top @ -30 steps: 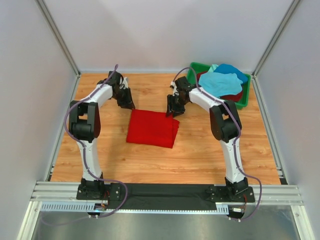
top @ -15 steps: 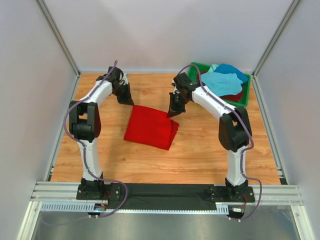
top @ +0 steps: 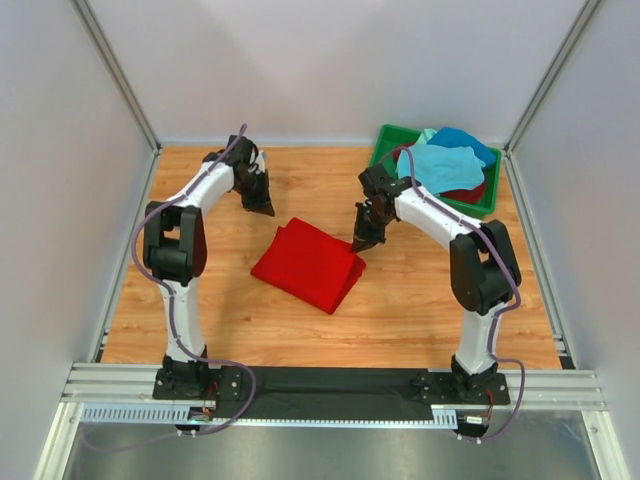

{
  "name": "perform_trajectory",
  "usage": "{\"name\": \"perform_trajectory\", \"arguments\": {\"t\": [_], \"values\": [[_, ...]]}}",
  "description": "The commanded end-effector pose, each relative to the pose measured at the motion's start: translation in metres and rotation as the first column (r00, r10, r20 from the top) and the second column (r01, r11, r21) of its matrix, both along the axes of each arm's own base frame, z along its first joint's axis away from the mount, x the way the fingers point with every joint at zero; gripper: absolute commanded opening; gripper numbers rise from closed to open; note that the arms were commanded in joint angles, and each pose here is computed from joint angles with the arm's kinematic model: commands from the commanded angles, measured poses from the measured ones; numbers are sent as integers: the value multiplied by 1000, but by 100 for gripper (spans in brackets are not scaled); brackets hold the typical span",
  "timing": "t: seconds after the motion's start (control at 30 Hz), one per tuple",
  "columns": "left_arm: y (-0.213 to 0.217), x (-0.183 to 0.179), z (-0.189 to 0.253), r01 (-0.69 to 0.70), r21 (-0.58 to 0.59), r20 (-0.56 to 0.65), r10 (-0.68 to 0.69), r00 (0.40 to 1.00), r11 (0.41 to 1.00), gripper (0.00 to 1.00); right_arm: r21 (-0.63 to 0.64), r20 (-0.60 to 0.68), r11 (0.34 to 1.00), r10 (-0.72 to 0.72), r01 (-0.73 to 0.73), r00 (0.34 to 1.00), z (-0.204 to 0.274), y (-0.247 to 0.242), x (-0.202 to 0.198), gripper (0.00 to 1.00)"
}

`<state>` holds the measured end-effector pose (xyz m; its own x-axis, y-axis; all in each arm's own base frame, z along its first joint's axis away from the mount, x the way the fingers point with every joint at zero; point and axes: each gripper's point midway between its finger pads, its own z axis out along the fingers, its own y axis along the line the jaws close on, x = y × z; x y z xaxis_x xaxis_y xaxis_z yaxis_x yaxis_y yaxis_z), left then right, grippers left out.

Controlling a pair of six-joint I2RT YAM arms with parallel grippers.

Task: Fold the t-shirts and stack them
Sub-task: Neatly place the folded tshirt to the corner

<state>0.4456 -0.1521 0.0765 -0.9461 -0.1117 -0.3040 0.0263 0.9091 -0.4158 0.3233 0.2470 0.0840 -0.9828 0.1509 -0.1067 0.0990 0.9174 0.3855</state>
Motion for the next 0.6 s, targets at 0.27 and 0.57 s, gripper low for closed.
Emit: {"name": "perform_trajectory", "arguments": {"t": [0.27, 0.57], "values": [[-1, -27, 57, -25, 9, 56, 24, 998, 1000, 8, -148, 35, 989, -12, 17, 999, -34, -37, 23, 6], [-36, -90, 34, 49, -73, -20, -50, 999, 996, 7, -334, 94, 942, 65, -30, 993, -4, -83, 13, 55]]}}
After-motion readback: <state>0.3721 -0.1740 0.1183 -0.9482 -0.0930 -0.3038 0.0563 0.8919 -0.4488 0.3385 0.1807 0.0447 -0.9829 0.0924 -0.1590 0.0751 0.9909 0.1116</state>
